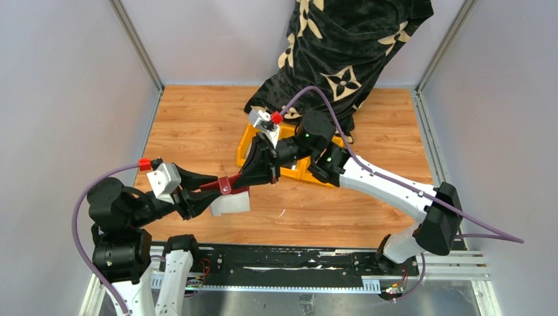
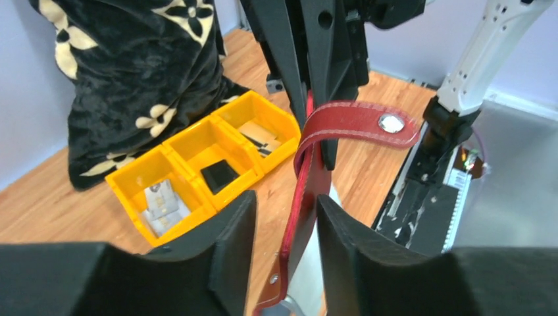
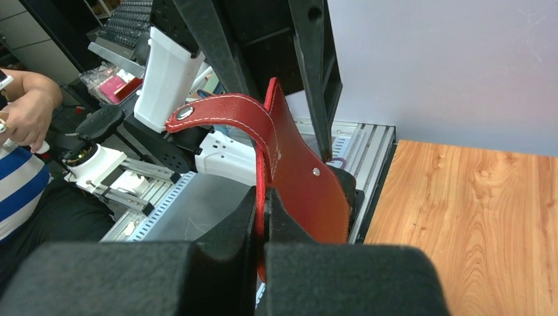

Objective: Take the credit cards out of the card holder
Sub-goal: Remove the credit card from the card holder.

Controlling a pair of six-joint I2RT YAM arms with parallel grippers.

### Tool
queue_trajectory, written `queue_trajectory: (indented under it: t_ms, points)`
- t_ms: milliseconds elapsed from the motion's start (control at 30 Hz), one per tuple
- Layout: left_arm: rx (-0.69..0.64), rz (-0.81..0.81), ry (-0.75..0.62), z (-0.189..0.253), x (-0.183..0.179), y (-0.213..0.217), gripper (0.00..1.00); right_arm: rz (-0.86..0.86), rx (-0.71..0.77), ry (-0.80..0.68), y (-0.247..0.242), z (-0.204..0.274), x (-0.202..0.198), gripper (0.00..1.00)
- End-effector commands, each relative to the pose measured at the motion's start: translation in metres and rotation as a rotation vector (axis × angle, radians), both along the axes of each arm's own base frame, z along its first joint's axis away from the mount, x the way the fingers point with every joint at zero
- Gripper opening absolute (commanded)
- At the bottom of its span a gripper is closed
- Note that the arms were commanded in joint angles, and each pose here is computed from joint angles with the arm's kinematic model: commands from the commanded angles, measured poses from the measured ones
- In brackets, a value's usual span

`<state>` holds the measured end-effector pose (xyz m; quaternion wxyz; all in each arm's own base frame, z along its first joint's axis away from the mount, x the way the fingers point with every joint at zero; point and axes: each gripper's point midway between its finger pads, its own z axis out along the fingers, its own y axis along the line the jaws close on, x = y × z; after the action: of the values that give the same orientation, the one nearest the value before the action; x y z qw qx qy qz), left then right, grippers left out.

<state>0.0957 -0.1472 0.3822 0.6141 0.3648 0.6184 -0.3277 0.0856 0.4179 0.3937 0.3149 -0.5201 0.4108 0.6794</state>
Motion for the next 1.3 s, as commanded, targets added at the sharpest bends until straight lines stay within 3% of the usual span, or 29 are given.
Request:
queue_trajectory:
  t_ms: [0,100,167,233,433,567,933,1267]
  points:
    - [-0.014,-0.016,0.033,-0.007,-0.001,-0.002,0.43,0.033,0.076,-0.027,0.001,0.035,-0.011,0.00]
    - [-0.015,-0.008,0.047,-0.011,0.003,-0.001,0.36,0.037,0.069,-0.017,0.006,0.038,-0.012,0.00]
    - [-0.011,0.002,0.052,-0.011,0.008,0.001,0.19,0.036,0.044,-0.001,0.009,0.035,-0.010,0.00]
    - [-0.012,0.034,0.069,-0.009,0.016,0.005,0.03,0.023,0.023,0.012,0.011,0.030,-0.007,0.07]
    - [-0.091,0.069,0.221,0.002,0.033,0.007,0.00,-0.067,0.053,0.069,0.005,0.020,0.011,0.57]
    - [-0.133,0.057,0.295,0.013,0.038,0.005,0.00,-0.110,0.099,0.126,-0.009,0.006,0.022,0.74]
    - [-0.231,-0.045,0.455,0.035,0.022,-0.007,0.00,-0.197,0.186,0.060,-0.025,-0.034,0.023,0.81]
    - [-0.256,-0.077,0.498,0.043,0.013,-0.011,0.00,-0.273,0.174,-0.004,-0.020,-0.047,0.033,0.81]
